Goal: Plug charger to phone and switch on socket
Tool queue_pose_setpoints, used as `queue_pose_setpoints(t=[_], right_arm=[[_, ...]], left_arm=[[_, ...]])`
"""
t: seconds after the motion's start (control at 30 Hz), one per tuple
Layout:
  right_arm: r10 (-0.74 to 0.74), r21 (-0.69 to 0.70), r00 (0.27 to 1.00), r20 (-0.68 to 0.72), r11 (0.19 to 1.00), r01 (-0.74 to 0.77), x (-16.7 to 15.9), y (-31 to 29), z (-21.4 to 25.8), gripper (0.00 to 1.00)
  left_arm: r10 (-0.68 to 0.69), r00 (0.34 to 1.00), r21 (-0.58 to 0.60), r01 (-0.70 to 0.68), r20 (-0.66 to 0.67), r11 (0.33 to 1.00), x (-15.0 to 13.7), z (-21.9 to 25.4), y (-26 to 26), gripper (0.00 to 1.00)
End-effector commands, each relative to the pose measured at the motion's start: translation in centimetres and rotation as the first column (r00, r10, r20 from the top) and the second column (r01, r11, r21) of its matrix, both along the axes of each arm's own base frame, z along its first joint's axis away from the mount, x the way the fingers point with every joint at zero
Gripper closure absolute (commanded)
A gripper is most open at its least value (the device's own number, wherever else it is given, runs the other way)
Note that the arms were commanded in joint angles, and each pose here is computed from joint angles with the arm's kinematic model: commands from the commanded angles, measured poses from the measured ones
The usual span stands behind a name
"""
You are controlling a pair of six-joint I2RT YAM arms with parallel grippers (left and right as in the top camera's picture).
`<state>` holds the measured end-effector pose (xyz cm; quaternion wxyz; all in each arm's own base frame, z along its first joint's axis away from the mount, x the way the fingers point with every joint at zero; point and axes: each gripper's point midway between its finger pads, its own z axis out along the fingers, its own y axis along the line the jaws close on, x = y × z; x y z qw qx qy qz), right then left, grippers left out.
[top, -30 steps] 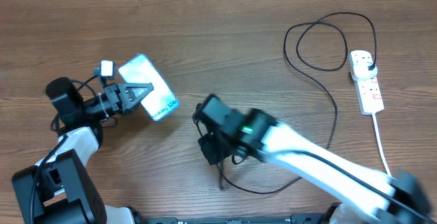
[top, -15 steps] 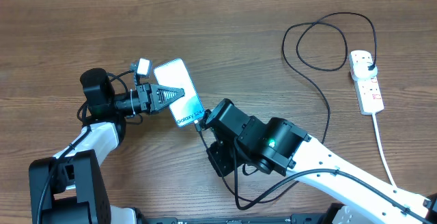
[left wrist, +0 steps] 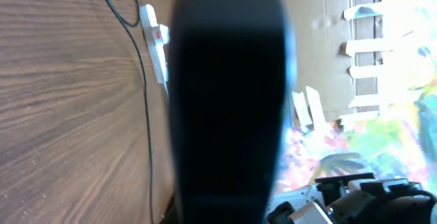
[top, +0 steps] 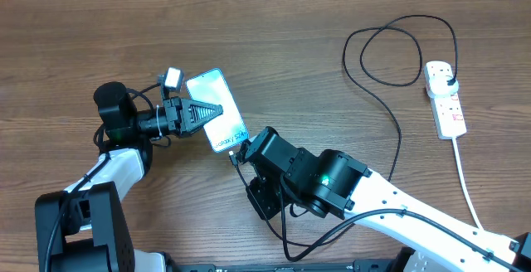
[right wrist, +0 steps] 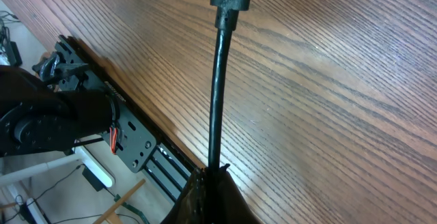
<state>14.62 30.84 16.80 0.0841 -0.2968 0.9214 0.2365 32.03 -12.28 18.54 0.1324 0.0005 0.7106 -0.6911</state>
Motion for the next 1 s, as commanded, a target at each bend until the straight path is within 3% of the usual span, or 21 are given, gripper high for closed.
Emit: queue_pose_setpoints(t=[0.0,0.97], right_arm=[[-0.001,-0.007,1.0,0.006,1.0,0.001,-0.05,-0.17,-0.32,0.96],[0.015,-0.035,0.999,0.03,0.999,-0.014,0.34,-0.78,-1.16,0.96]], left_arm=[[-0.036,0.998,-0.022,0.035,-0.046,0.999,-0.35,0.75,0.11,0.96],[-0.037,0.998,-0.022,0.036,-0.046,0.999,-0.36,0.78,0.08,0.96]])
